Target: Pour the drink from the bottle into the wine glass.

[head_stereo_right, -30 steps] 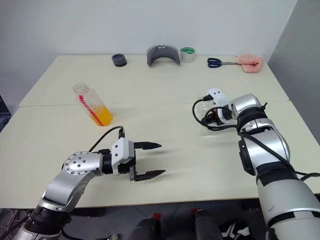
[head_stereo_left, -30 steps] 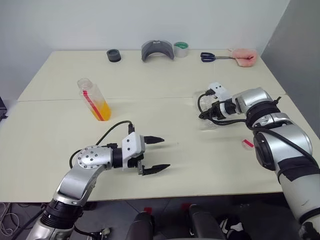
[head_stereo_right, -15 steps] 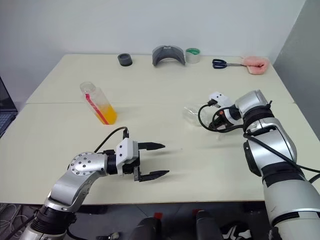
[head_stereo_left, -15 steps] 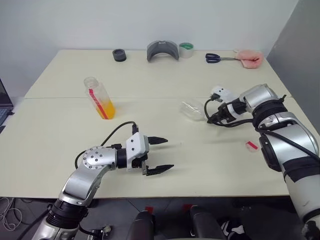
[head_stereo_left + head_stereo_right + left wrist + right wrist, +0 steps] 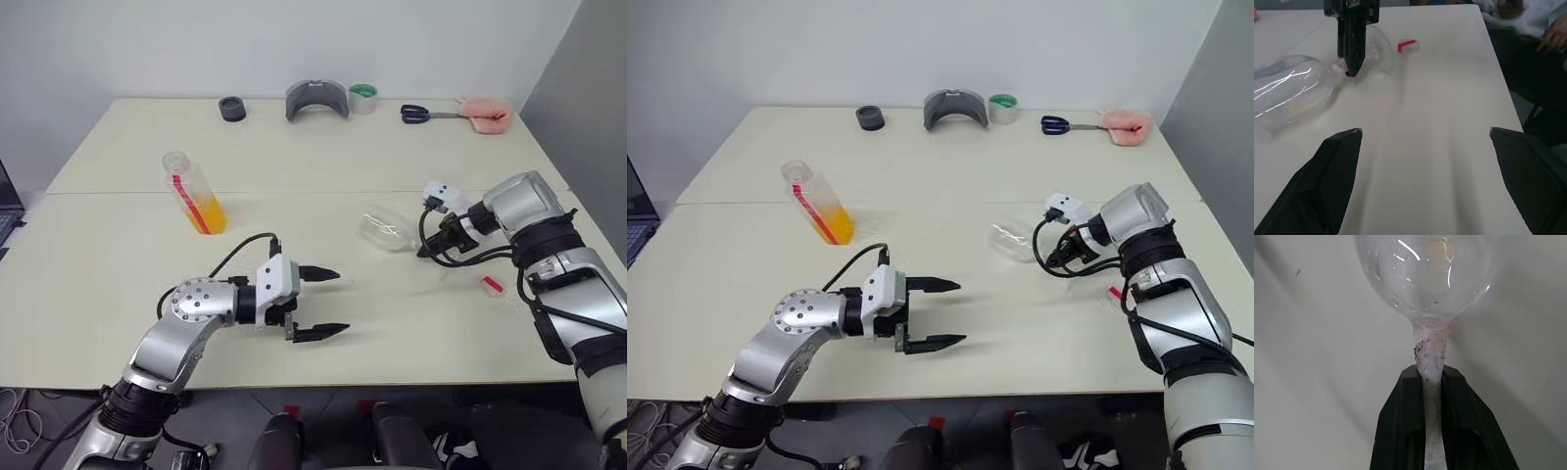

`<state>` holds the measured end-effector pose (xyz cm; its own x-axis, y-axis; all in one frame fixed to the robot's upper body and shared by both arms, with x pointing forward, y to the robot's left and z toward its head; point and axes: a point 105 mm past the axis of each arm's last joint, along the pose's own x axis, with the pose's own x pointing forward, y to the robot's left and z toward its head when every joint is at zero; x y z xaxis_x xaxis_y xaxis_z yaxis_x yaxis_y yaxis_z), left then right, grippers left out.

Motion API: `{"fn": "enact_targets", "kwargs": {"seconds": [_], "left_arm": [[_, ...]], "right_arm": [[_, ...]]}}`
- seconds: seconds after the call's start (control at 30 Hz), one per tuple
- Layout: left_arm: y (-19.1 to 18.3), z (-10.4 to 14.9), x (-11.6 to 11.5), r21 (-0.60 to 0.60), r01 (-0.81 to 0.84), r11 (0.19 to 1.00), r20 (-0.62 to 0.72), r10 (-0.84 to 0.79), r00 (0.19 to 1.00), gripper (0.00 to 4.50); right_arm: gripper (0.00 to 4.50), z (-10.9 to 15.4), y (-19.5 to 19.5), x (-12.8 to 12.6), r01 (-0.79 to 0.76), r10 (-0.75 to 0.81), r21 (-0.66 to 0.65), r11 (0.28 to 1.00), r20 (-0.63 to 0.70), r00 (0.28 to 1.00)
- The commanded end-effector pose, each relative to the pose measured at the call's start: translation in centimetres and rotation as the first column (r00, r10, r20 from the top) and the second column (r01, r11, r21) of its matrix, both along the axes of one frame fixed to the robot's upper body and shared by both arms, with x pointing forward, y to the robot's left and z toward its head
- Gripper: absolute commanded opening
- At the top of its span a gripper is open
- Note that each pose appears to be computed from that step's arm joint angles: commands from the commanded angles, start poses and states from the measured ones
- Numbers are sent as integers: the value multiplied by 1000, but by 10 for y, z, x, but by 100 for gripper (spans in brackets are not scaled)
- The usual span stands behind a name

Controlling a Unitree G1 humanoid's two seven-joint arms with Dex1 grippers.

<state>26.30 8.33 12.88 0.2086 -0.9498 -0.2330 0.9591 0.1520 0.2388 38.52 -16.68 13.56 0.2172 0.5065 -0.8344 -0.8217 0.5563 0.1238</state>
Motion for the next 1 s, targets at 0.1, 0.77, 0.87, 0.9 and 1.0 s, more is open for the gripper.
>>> {"fn": "enact_targets", "kwargs": {"seconds": [0.1, 0.77, 0.87, 0.9, 1.0], "left_arm": [[-6, 7, -4, -7, 30, 1000, 31, -30, 999, 450], [6, 15, 2, -30, -56, 998, 8, 56, 998, 450], [6, 16, 2, -21, -45, 999, 7, 45, 999, 450], [6, 16, 2, -17, -41, 999, 7, 41, 999, 450], [6, 16, 2, -12, -35, 999, 6, 35, 999, 450]], "right_arm": [[13, -14, 5, -3, 5, -4, 26, 1000, -41, 999], [13, 47, 80, 85, 294, -643, 670, 682, 357, 678], [13, 36, 88, 83, 296, -682, 701, 648, 362, 635], [13, 31, 90, 81, 306, -694, 710, 634, 349, 630], [13, 10, 86, 73, 350, -727, 717, 603, 314, 611]]}}
